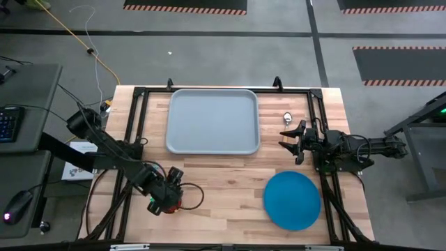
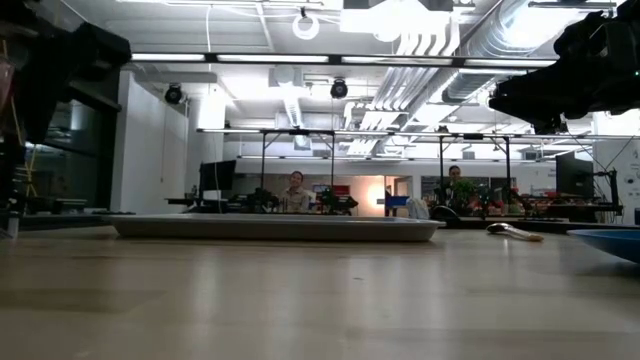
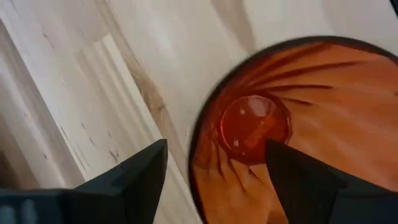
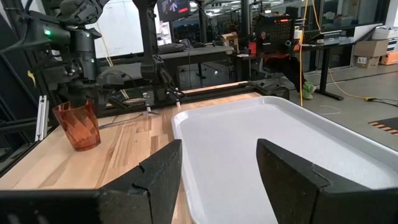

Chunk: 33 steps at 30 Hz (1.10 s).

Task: Pick and place plate/cup/fork/spoon on tray
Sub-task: Put the brown cup on the gray serving tray

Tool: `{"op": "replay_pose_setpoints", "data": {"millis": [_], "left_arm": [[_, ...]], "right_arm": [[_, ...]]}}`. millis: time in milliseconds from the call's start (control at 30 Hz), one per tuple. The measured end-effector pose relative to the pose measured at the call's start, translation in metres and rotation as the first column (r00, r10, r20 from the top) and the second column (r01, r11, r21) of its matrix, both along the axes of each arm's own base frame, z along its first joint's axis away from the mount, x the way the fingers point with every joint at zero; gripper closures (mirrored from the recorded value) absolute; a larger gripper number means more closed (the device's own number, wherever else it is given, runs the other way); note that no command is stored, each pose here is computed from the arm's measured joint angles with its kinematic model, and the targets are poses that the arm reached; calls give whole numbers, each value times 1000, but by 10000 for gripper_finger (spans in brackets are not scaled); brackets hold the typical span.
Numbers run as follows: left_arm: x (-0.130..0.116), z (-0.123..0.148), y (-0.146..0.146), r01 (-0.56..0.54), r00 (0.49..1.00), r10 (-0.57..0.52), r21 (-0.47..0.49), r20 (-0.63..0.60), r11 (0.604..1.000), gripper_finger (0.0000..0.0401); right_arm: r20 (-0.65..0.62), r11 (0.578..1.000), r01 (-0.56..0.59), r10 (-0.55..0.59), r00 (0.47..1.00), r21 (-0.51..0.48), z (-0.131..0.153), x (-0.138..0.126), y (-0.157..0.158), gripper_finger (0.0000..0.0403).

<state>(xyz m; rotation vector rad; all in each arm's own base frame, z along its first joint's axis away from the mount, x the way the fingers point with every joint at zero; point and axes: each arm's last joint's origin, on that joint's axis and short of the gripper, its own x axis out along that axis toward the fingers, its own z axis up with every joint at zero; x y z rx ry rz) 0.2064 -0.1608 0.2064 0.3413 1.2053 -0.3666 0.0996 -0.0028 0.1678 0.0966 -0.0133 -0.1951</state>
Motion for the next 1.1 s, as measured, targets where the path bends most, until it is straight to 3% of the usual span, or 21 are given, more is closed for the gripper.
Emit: {"op": "replay_pose_setpoints", "data": {"millis": [167, 367, 467, 567, 667, 767, 867, 1000, 1100], "left_arm": [[7, -3, 11, -8, 1000, 8, 17, -28, 1000, 207], [14, 16, 29, 20, 996, -14, 68, -93, 997, 381], [19, 47, 43, -6, 999, 11, 130, -34, 992, 388], [23, 83, 67, -56, 996, 35, 270, 83, 961, 395], [29, 122, 111, -215, 961, 131, 358, 245, 908, 396], [32, 146, 175, -408, 895, 308, 317, 322, 856, 397], [28, 147, 246, -613, 781, 543, 214, 308, 761, 398], [14, 119, 328, -841, 536, 827, 29, 166, 540, 398], [4, 90, 365, -918, 396, 918, 4, 10, 395, 399]], "right_arm": [[0, 1000, 0, 0, 1000, 0, 0, 0, 0, 203], [0, 1000, 0, 0, 1000, 0, 0, 0, 0, 203], [0, 1000, 0, 0, 1000, 0, 0, 0, 0, 203], [0, 1000, 0, 0, 1000, 0, 0, 0, 0, 203], [0, 1000, 0, 0, 1000, 0, 0, 0, 0, 203], [0, 1000, 0, 0, 1000, 0, 0, 0, 0, 203], [-1, 1000, 0, 0, 1000, 0, 0, 0, 0, 203], [-1, 1000, 0, 0, 1000, 0, 0, 0, 0, 203], [0, 1000, -1, 1, 1000, 0, 0, 0, 0, 203]]}}
